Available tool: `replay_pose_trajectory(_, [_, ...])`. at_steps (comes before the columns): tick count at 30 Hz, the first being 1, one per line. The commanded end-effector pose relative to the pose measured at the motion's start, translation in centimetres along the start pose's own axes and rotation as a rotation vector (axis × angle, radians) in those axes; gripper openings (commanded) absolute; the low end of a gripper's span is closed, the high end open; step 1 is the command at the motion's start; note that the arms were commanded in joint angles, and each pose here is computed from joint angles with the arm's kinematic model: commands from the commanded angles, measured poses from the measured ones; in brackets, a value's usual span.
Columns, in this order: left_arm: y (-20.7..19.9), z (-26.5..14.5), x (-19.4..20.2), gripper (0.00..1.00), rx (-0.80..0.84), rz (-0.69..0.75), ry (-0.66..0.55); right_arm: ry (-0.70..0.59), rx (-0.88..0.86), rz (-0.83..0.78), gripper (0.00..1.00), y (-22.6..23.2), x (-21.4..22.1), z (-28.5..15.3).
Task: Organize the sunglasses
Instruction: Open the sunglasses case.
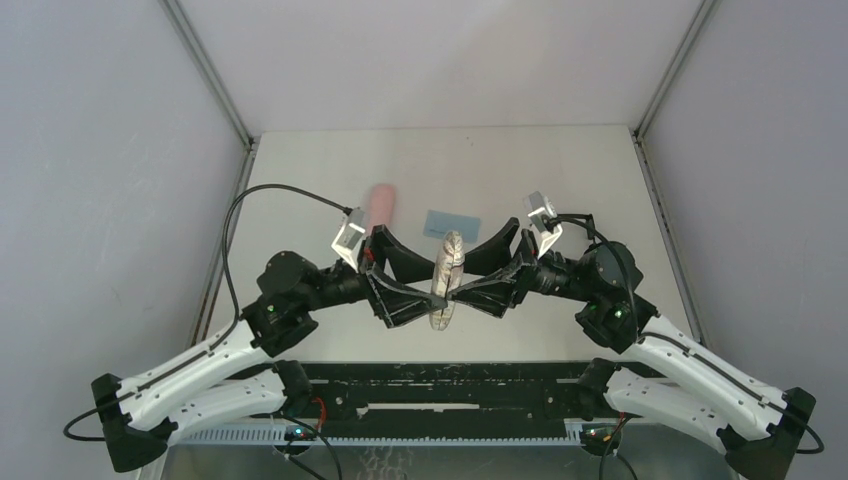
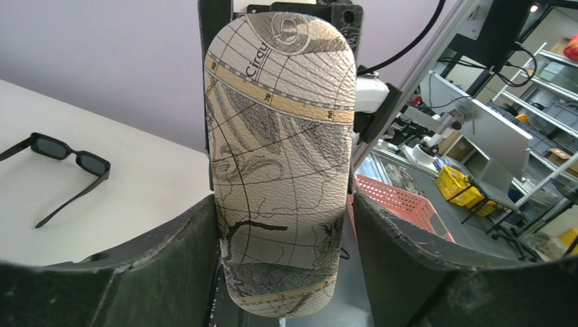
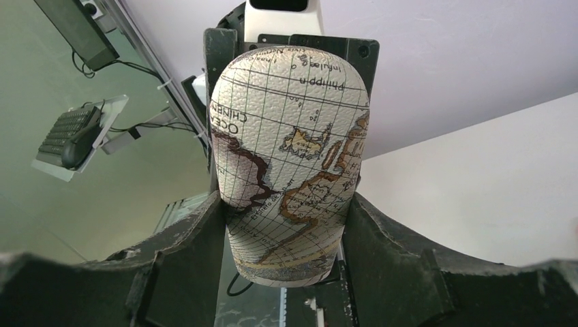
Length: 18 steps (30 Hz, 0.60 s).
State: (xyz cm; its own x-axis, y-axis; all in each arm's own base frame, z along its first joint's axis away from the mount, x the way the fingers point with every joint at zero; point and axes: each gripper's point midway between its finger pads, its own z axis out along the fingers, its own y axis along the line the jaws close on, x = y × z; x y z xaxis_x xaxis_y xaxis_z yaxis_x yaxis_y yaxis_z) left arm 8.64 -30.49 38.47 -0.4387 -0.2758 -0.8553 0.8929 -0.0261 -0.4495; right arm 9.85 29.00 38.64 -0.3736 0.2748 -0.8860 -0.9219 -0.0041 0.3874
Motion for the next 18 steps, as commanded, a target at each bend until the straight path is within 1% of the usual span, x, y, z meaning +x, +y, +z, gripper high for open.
replay_pose_trajectory(1, [-4.02,-0.05,-3.92,0.77,0.123,0.085,-0.07,-0.018,-0.039,-0.041,0.04,1.63,-1.68,-0.09])
replay_pose_trajectory(2, [-4.14,-0.04,-3.93,0.81,0.128,0.086,-0.068,-0.015,-0.039,-0.042,0.04,1.65,-1.67,-0.09])
replay_pose_trajectory(4, [-4.13,0.0,-3.79,0.83,0.129,0.085,-0.06,-0.014,-0.037,-0.039,0.04,1.61,-1.66,-0.08])
replay_pose_trajectory(11, [-3.76,0.0,-3.71,0.78,0.108,0.089,-0.052,-0.022,-0.035,-0.033,0.04,1.65,-1.92,0.01])
replay_pose_trajectory(14, [-3.49,0.11,-3.71,0.78,0.093,0.09,-0.049,-0.021,-0.029,-0.026,0.03,1.56,-1.95,0.04])
replay_pose_trajectory(16, [-3.33,0.18,-3.59,0.75,0.089,0.089,-0.043,-0.019,-0.026,-0.024,0.03,1.49,-1.88,0.04])
replay_pose_trajectory(18, [-3.29,0.22,-3.58,0.67,0.087,0.089,-0.041,-0.018,-0.02,-0.021,0.03,1.42,-1.84,0.02])
